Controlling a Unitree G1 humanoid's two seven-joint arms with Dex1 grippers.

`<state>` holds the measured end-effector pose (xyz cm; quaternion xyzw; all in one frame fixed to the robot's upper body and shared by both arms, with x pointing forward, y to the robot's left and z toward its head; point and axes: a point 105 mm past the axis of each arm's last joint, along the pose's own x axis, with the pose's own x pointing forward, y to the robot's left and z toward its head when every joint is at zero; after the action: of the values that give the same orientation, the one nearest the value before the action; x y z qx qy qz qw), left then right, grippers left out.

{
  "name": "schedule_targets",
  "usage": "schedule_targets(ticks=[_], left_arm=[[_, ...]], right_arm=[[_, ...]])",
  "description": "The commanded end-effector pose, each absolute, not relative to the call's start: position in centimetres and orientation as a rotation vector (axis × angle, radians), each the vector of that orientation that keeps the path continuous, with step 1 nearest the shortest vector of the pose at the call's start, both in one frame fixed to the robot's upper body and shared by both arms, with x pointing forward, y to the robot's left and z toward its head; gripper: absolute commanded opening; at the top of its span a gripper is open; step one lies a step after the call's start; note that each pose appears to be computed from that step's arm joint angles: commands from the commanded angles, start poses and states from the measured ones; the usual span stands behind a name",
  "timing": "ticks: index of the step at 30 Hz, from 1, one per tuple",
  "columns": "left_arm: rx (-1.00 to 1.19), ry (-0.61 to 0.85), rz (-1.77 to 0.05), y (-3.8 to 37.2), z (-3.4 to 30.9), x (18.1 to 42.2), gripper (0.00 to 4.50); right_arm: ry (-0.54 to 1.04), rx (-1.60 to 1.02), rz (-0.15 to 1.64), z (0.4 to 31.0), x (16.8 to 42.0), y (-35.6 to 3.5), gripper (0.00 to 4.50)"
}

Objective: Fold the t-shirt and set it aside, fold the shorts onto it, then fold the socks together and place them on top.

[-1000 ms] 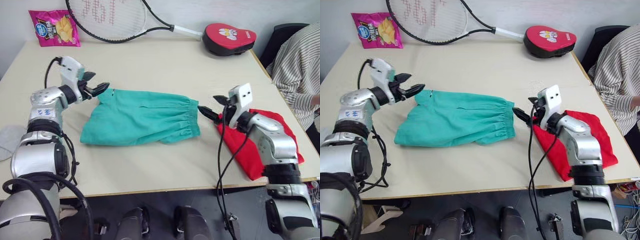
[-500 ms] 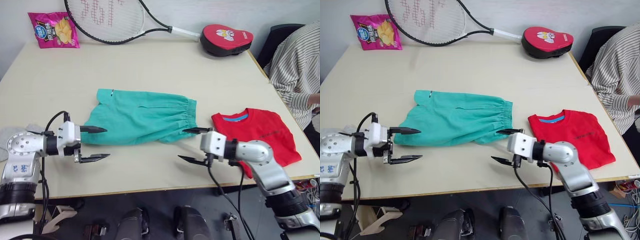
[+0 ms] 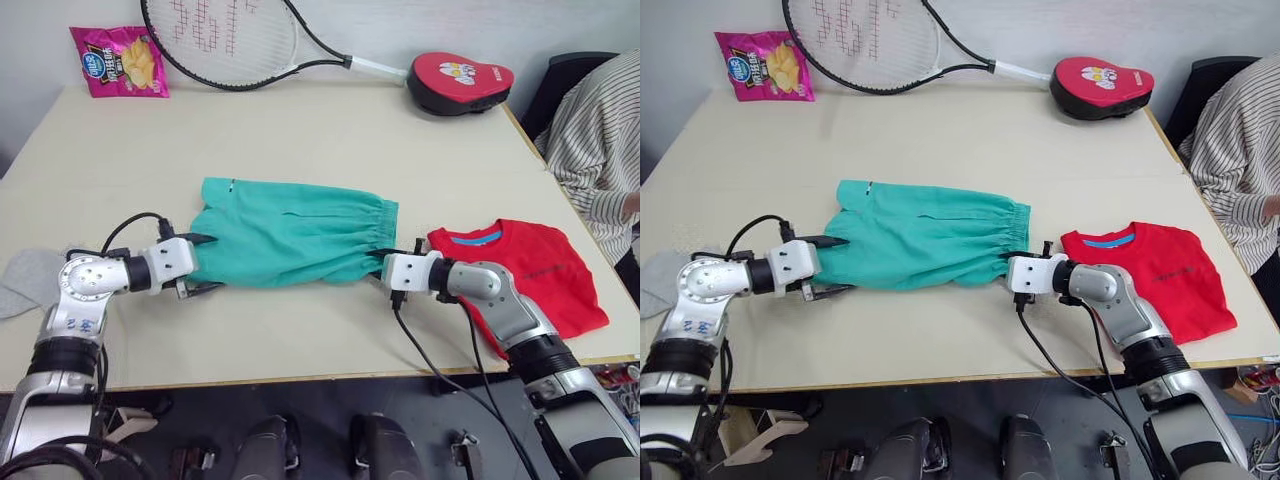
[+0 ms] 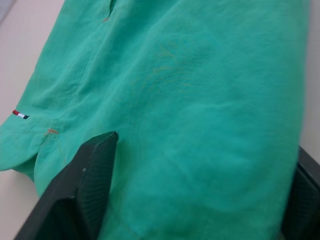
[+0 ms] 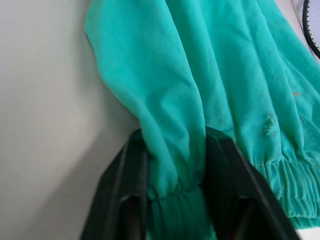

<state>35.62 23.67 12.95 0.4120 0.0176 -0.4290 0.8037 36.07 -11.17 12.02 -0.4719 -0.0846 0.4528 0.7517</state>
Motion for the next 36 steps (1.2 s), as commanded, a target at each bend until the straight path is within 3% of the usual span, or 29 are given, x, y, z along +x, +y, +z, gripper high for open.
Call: schedule_targets(ticks=[1, 10, 15, 20, 25, 27, 33, 35, 36], left_arm=[[0.867, 0.146, -0.968, 23.8, 10.6, 35.5, 2.93], [0.741, 0.167, -1.101, 24.5, 12.0, 32.0, 0.02], [0.646, 0.120, -1.119, 24.0, 13.8, 28.2, 0.02], [0.553, 0.130, -1.111, 22.0, 12.1, 23.3, 0.02], [0.513, 0.148, -1.090, 21.2, 11.1, 21.6, 0.02], [0.484, 0.150, -1.055, 21.4, 10.9, 21.6, 0.52], [0.474, 0.182, -1.066, 21.8, 10.7, 21.2, 2.22], [0.384, 0.229, -1.101, 22.3, 11.0, 20.3, 2.91], [0.339, 0.250, -1.131, 22.6, 11.5, 19.7, 2.92]], right_arm=[[-0.239, -1.037, 0.975, 13.1, 36.3, -11.0, 0.06], [-0.264, -1.026, 1.010, 13.6, 35.1, -12.9, 0.00], [-0.319, -1.000, 1.116, 13.7, 32.5, -13.9, 0.00], [-0.248, -0.988, 1.156, 12.1, 29.9, -16.3, 0.00], [-0.197, -0.945, 1.162, 11.1, 28.6, -16.9, 0.00], [-0.180, -0.880, 1.149, 11.2, 28.4, -16.9, 0.00], [-0.151, -0.864, 1.219, 10.9, 26.7, -17.2, 1.90], [-0.127, -0.784, 1.286, 11.4, 25.1, -17.4, 2.68], [-0.105, -0.713, 1.299, 12.1, 24.4, -17.7, 3.03]])
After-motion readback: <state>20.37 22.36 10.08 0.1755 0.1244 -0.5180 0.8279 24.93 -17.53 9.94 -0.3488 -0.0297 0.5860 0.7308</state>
